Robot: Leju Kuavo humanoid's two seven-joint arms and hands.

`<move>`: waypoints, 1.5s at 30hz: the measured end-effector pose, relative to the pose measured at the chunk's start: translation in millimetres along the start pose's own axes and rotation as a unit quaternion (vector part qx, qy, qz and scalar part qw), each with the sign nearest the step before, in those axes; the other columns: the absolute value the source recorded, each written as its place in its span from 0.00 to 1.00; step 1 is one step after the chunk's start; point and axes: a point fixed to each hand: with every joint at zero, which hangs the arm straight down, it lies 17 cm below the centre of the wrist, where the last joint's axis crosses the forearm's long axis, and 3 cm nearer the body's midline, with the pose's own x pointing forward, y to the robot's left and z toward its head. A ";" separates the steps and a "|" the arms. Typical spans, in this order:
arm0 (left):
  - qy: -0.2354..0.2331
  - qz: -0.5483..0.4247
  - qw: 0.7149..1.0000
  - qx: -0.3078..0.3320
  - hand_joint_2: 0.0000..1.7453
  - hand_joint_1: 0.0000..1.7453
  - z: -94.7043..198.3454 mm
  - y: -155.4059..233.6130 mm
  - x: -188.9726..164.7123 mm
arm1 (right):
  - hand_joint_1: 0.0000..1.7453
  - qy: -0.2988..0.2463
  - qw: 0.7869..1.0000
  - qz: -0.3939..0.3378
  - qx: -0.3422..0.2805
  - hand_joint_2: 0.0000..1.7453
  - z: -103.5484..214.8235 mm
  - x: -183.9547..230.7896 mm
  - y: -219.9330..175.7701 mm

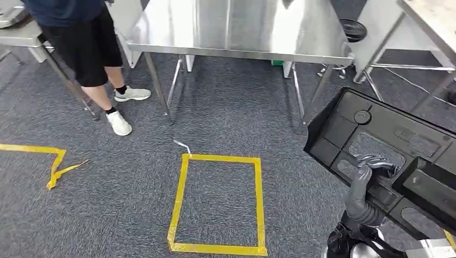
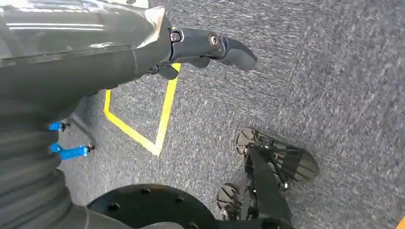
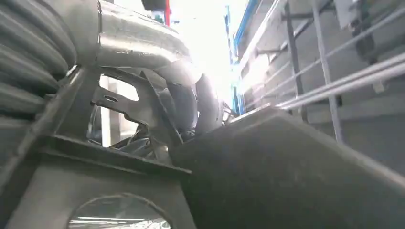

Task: Take the parts from the cabinet and place them on the table.

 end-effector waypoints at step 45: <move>-0.009 0.008 1.000 0.020 1.00 0.00 0.2 3.0 2.2 | 1.00 -0.017 0.999 0.022 0.042 1.00 -11.1 4.3 24.4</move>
